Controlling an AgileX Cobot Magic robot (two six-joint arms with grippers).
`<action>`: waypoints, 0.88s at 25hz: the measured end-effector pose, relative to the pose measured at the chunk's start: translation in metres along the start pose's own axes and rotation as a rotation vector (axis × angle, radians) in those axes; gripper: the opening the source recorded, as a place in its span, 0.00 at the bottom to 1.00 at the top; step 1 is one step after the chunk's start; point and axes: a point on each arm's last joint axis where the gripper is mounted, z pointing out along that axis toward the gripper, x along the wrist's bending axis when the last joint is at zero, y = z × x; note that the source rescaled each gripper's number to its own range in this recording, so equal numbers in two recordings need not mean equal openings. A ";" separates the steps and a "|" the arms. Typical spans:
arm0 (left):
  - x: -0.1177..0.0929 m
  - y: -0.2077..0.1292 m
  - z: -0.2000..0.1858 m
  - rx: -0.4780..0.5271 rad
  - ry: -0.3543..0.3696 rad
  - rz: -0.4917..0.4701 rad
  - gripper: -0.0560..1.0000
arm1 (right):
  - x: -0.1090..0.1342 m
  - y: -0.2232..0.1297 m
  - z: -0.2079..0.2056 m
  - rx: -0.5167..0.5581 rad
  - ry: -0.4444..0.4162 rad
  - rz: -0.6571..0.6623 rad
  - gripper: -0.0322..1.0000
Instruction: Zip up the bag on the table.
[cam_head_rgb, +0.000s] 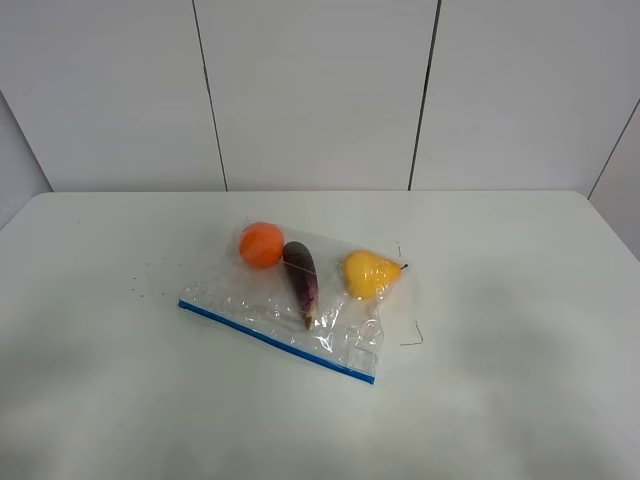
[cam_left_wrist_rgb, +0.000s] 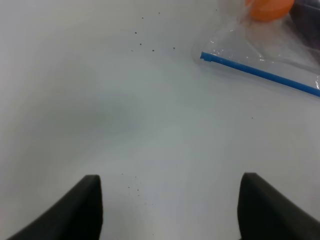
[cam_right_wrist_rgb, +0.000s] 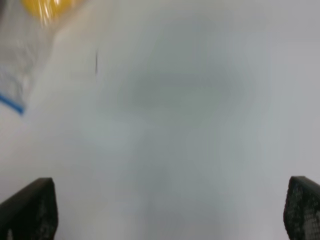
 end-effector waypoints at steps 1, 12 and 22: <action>0.000 0.000 0.000 0.000 0.000 0.000 0.90 | 0.001 -0.003 -0.005 -0.035 -0.003 -0.004 1.00; 0.000 0.000 0.000 0.000 0.000 0.000 0.90 | 0.002 -0.017 -0.024 -0.185 -0.025 -0.010 1.00; 0.000 0.000 0.000 0.000 0.000 0.000 0.90 | 0.002 -0.017 -0.024 -0.183 -0.027 -0.007 1.00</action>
